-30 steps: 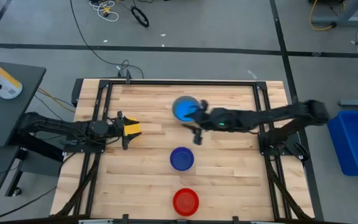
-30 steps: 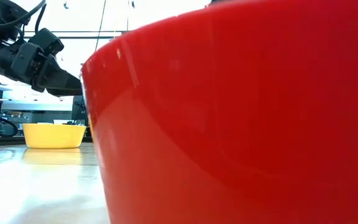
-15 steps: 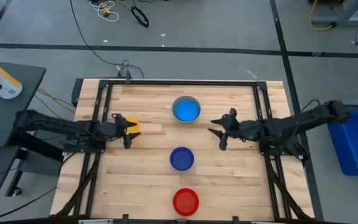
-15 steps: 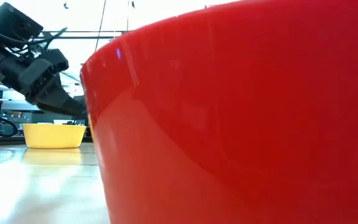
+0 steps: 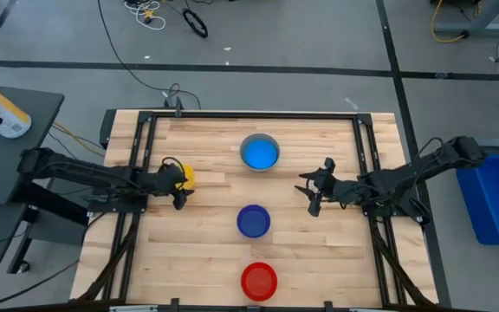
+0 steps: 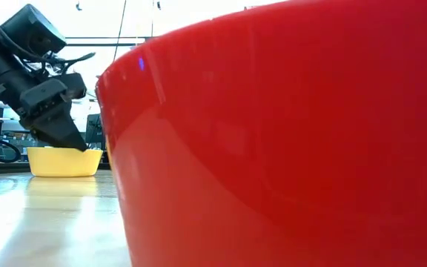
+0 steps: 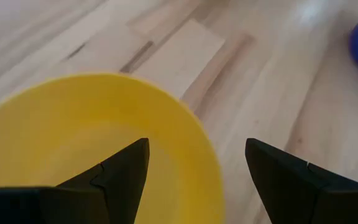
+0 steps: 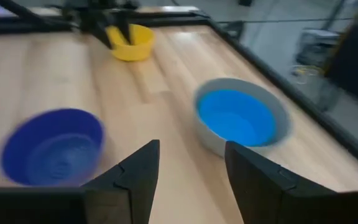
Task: Nest bowls inside each other
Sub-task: Stack the yellow bowl on the blue bowl
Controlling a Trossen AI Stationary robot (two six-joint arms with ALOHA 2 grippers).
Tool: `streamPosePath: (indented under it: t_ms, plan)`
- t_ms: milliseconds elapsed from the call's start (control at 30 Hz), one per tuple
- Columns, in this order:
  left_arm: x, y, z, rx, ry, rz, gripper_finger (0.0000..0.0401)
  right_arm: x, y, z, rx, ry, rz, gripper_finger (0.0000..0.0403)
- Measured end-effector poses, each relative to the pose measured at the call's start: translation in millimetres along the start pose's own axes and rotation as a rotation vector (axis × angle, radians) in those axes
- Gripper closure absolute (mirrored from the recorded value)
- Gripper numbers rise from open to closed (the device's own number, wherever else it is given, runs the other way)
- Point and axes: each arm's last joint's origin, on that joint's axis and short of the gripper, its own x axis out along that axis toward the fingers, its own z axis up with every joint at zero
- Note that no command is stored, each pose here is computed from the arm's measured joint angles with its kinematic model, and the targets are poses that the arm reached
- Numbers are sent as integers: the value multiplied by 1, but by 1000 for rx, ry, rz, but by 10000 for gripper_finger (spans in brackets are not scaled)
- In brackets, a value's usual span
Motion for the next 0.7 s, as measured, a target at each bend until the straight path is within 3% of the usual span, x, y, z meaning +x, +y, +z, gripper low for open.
streamPosePath:
  t_ms: [100,200,533,700]
  plan:
    - [4,0,-2,1,25,21,124,-5,0,-9,-18,-10,-67,205]
    - [7,-1,-2,-1,26,30,124,-11,0,-18,12,-58,-65,201]
    - [10,-1,-2,8,11,59,124,-52,-11,-42,13,-309,144,219]
    - [9,-1,-2,8,4,68,124,-64,-24,-63,33,-420,162,238]
